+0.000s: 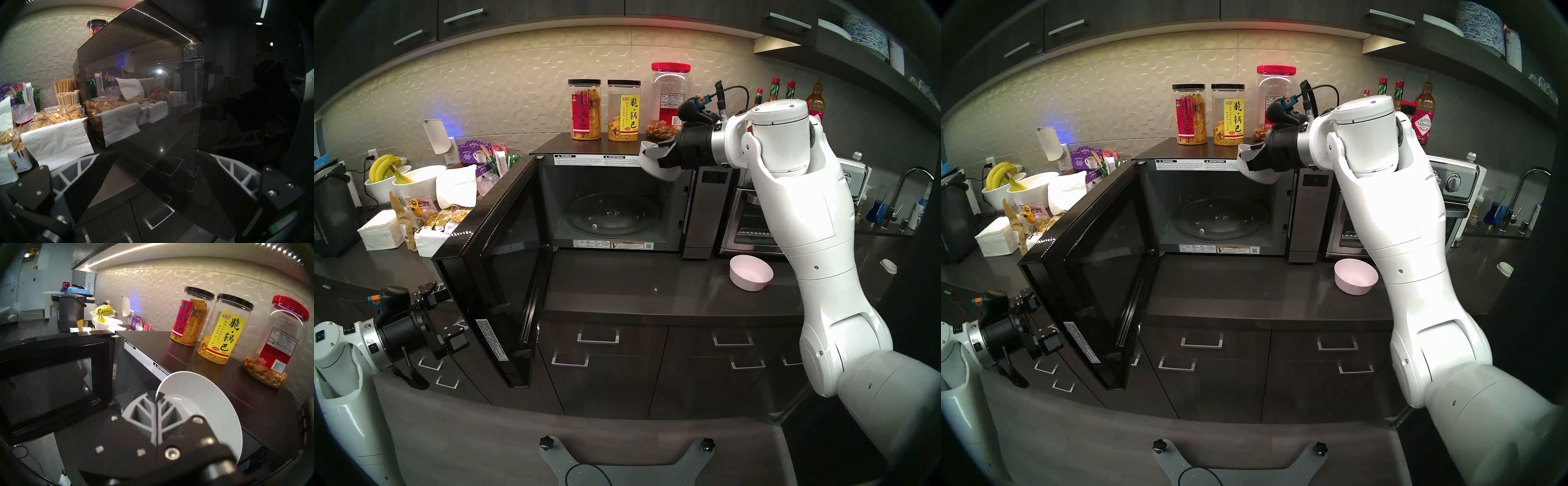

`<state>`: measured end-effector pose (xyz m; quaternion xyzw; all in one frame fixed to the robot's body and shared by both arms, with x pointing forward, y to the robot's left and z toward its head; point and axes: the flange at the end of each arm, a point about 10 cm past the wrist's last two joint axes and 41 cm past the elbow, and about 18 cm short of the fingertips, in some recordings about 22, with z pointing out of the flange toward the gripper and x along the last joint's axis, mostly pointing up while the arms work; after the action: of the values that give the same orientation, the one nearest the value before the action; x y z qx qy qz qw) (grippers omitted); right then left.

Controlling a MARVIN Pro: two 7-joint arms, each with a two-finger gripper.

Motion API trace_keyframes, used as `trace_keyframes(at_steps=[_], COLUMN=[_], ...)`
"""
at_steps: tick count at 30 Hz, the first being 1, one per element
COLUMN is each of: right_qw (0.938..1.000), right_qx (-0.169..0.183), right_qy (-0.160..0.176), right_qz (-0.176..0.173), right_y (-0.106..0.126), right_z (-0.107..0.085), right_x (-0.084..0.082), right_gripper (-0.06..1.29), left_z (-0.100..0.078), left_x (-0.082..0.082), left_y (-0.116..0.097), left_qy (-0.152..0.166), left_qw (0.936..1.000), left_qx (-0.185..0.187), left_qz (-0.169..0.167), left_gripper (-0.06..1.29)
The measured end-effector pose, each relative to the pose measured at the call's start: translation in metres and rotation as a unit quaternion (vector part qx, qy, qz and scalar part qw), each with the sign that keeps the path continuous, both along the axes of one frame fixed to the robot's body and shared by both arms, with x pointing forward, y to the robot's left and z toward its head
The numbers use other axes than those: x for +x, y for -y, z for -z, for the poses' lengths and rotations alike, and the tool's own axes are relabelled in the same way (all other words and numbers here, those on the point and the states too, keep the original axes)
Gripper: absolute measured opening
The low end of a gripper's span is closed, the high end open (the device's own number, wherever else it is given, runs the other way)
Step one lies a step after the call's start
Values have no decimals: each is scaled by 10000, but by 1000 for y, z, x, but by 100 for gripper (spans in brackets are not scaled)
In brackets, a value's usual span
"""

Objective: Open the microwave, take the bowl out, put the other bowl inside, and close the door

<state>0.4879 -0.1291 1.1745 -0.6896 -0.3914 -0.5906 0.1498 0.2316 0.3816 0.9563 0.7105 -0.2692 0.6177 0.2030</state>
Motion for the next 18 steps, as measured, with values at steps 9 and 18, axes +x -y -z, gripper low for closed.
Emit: trace_keyframes(at_steps=[9,18], right_qw=[9999,9996], right_qx=[53,80], right_qy=[138,226], right_qz=[11,126], right_y=[1,1], right_z=[-13,-25], right_x=[-2,4], right_gripper=[-3,-3], left_z=[0,0], left_x=[0,0], left_y=[0,0], left_qy=[0,0], left_qw=[10000,10000], left_qx=[0,0], left_qz=[0,0], left_gripper=[124,124])
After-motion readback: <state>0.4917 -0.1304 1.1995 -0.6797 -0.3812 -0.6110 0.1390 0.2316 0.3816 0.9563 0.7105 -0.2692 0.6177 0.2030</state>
